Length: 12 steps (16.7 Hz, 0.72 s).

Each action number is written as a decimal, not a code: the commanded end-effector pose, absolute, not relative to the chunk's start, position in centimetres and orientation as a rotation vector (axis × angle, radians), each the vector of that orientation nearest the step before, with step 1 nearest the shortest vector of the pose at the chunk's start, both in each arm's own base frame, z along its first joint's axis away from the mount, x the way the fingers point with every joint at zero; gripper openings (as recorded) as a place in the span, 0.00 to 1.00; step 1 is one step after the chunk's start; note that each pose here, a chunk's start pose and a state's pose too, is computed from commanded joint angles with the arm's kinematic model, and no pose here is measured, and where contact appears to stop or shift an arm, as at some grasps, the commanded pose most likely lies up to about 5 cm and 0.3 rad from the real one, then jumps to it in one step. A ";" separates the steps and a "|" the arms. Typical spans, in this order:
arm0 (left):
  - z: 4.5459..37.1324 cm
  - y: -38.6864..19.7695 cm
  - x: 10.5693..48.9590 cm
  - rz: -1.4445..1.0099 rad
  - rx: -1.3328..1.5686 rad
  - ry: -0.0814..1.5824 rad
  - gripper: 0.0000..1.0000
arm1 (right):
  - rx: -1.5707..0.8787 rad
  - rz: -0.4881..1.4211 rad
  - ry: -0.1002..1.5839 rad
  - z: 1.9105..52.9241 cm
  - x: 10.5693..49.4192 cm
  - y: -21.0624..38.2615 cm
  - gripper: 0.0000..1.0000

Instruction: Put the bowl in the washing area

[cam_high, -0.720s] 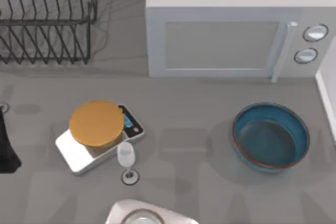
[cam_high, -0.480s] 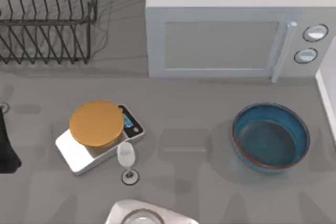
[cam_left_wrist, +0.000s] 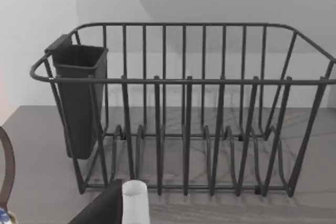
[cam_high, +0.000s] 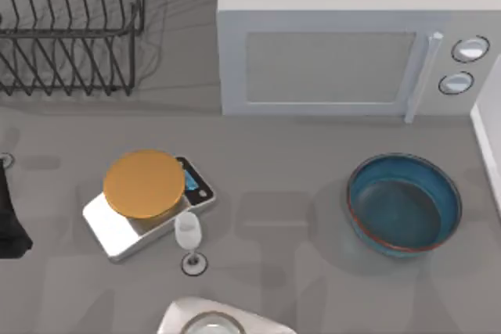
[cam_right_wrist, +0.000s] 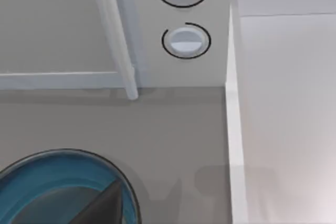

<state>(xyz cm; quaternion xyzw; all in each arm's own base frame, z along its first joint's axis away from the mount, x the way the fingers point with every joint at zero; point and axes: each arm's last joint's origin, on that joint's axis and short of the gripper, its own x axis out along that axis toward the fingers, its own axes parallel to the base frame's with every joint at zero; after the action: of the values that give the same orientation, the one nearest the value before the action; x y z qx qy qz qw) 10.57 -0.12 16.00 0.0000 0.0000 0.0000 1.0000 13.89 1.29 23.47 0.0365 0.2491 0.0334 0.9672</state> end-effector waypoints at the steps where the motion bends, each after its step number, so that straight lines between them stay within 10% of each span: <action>1: 16.0 -0.1 10.6 0.000 0.000 0.000 1.00 | 0.078 0.070 0.601 24.1 15.1 1.6 1.00; 12: 16.0 -0.1 10.6 0.000 0.000 0.000 1.00 | 0.025 0.011 1.468 23.8 29.1 7.6 1.00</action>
<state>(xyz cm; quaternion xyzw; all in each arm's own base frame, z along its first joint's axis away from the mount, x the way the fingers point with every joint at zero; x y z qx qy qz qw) 10.57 -0.12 16.00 0.0000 0.0000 0.0000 1.0000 29.12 7.64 23.76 0.0113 0.6698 0.0049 0.7424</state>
